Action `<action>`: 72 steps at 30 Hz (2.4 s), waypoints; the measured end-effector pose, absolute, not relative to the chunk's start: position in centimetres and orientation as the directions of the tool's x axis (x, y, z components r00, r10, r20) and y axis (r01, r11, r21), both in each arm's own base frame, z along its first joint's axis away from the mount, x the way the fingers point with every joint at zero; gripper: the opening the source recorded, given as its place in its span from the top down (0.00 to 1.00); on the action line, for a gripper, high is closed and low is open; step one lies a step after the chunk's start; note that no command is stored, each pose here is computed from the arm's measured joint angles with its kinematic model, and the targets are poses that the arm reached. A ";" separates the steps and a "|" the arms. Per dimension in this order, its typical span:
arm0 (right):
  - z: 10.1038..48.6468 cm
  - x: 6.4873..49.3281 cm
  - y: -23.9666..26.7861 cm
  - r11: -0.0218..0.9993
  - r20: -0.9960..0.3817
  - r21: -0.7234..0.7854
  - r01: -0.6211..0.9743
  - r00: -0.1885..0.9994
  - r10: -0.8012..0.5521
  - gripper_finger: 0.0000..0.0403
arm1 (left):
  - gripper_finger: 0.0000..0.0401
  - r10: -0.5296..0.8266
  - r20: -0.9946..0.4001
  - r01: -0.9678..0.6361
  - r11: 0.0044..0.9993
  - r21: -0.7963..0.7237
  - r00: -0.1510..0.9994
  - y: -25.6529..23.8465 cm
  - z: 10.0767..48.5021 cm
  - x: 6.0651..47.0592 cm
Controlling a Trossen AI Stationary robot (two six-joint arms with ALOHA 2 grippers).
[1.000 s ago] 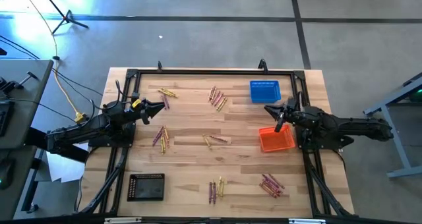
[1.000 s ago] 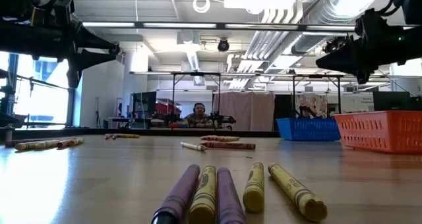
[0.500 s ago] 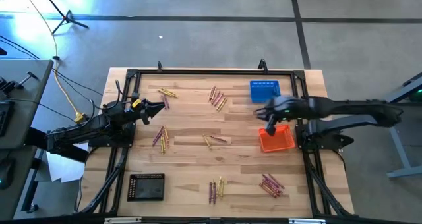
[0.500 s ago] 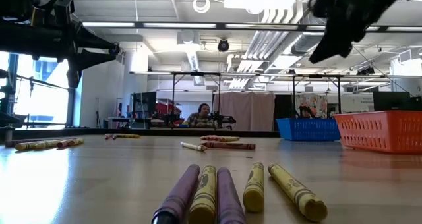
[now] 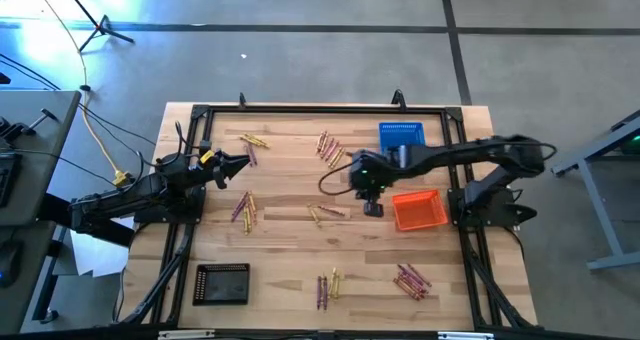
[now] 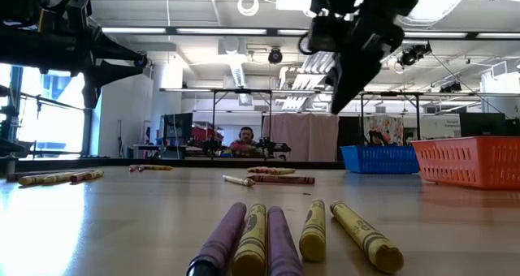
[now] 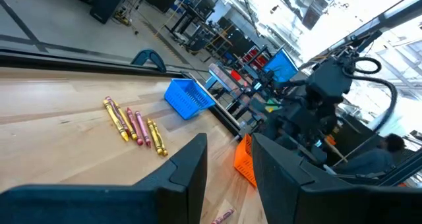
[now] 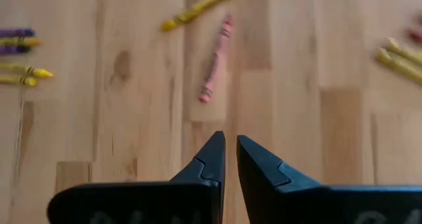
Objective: Sort crayons
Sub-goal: Put the red crayon into the blue basket
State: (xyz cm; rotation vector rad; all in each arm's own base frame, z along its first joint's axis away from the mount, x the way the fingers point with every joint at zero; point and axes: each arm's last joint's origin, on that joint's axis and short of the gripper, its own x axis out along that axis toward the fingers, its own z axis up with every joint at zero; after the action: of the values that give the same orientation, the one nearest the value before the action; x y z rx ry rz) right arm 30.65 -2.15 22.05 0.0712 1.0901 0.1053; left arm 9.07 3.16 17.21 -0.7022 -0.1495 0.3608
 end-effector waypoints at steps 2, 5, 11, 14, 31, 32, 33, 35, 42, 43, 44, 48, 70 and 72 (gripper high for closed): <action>21.5 31.8 -2.2 0.989 -0.890 0.088 -0.115 0.437 0.130 0.94 | 0.74 0.373 0.014 -0.274 0.704 -0.655 0.928 3.2 17.2 9.1; 20.3 33.1 -2.3 0.983 -0.905 0.068 -0.171 0.403 0.133 0.94 | 0.74 0.373 0.014 -0.273 0.705 -0.655 0.928 3.2 17.2 9.1; 17.7 34.8 -2.4 0.982 -0.920 0.101 -0.157 0.361 0.152 0.94 | 0.74 0.373 0.014 -0.274 0.705 -0.655 0.928 3.2 17.2 9.1; 16.8 35.7 -2.5 0.988 -0.907 0.125 -0.091 0.393 0.150 0.94 | 0.74 0.373 0.014 -0.274 0.705 -0.655 0.928 3.2 17.2 9.1; 16.2 37.3 0.5 0.991 -0.875 0.081 0.104 0.483 0.021 0.56 | 0.74 0.373 0.014 -0.273 0.705 -0.655 0.928 3.2 17.2 9.1; 15.9 37.4 0.9 0.991 -0.873 0.066 0.118 0.488 0.000 0.56 | 0.74 0.373 0.014 -0.274 0.704 -0.655 0.928 3.2 17.2 9.1; 15.7 37.5 1.1 0.991 -0.874 0.049 0.127 0.485 -0.019 0.56 | 0.74 0.373 0.014 -0.274 0.705 -0.655 0.928 3.2 17.2 9.1; 14.9 37.6 1.7 0.990 -0.883 0.023 0.141 0.466 -0.046 0.56 | 0.74 0.373 0.014 -0.273 0.705 -0.655 0.928 3.2 17.2 9.1; 12.8 38.1 2.2 0.990 -0.892 -0.003 0.142 0.448 -0.067 0.62 | 0.74 0.388 0.007 -0.287 0.694 -0.661 0.922 3.2 17.1 9.1; 12.8 38.2 2.2 0.989 -0.890 -0.010 0.145 0.451 -0.076 0.63 | 0.74 0.391 0.007 -0.289 0.693 -0.661 0.920 3.2 17.1 9.1; 12.6 38.2 2.1 0.989 -0.890 -0.016 0.149 0.449 -0.082 0.64 | 0.74 0.392 0.007 -0.290 0.692 -0.661 0.920 3.2 17.1 9.1; 12.5 38.3 1.7 0.987 -0.888 -0.019 0.162 0.450 -0.091 0.72 | 0.74 0.392 0.007 -0.290 0.692 -0.661 0.920 3.2 17.1 9.1; 18.5 35.4 -2.9 0.952 -0.888 -0.008 0.305 0.435 -0.147 0.96 | 0.74 0.394 0.005 -0.292 0.691 -0.661 0.919 3.2 17.1 9.1; 20.4 34.0 -3.7 0.939 -0.890 -0.050 0.340 0.412 -0.197 0.96 | 0.74 0.394 0.004 -0.293 0.690 -0.661 0.919 3.2 17.1 9.1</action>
State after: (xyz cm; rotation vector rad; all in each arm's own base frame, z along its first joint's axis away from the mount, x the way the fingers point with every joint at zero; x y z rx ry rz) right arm 34.00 -3.69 20.36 0.1459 1.0964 -0.3387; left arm 9.07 3.23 17.10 -0.7118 -0.1496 0.3856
